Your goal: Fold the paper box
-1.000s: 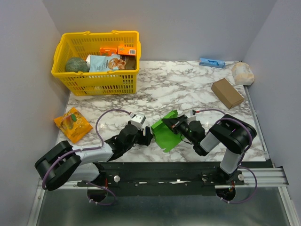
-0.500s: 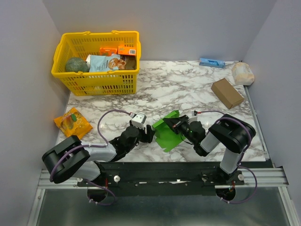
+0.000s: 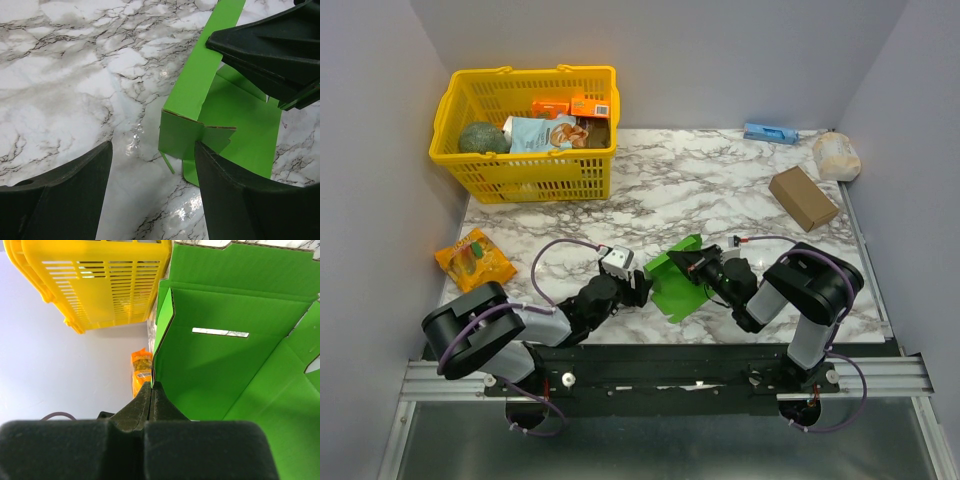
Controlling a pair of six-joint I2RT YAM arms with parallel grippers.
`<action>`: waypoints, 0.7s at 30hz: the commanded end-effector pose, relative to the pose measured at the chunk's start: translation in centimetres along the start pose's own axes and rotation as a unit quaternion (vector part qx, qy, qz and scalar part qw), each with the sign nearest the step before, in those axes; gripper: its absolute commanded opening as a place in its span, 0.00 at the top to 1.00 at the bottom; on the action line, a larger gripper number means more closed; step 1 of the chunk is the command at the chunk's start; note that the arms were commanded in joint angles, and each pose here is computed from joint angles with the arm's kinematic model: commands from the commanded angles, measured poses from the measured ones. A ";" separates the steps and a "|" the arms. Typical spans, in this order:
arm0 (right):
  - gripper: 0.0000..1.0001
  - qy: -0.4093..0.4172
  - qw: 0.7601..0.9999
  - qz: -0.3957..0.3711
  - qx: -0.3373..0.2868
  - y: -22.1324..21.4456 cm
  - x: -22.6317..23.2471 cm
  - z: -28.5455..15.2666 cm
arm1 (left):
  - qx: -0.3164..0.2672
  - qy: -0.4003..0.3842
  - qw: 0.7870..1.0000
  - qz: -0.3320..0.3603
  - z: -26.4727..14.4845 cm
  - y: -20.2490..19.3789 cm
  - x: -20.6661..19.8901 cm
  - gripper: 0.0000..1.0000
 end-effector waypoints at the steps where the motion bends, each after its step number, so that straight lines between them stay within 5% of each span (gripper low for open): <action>1: 0.99 0.023 1.000 -0.011 -0.010 0.0 0.1 -0.5 | -0.039 0.006 0.999 -0.006 0.3 0.5 -0.1 0.27; 21: 0.99 0.024 1.000 -0.010 -0.009 0.0 0.2 -0.6 | -0.064 0.007 0.998 -0.025 1.2 0.4 -0.3 0.27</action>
Point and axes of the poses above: each gripper's point midway between its finger pads, its own z axis out along the fingers, its own x axis along the line the jaws close on, y = z × x, the point moved 10 cm from there along -z, back along the fingers, and after that the axes turned 5 degrees about -z, right-handed, at the moved point
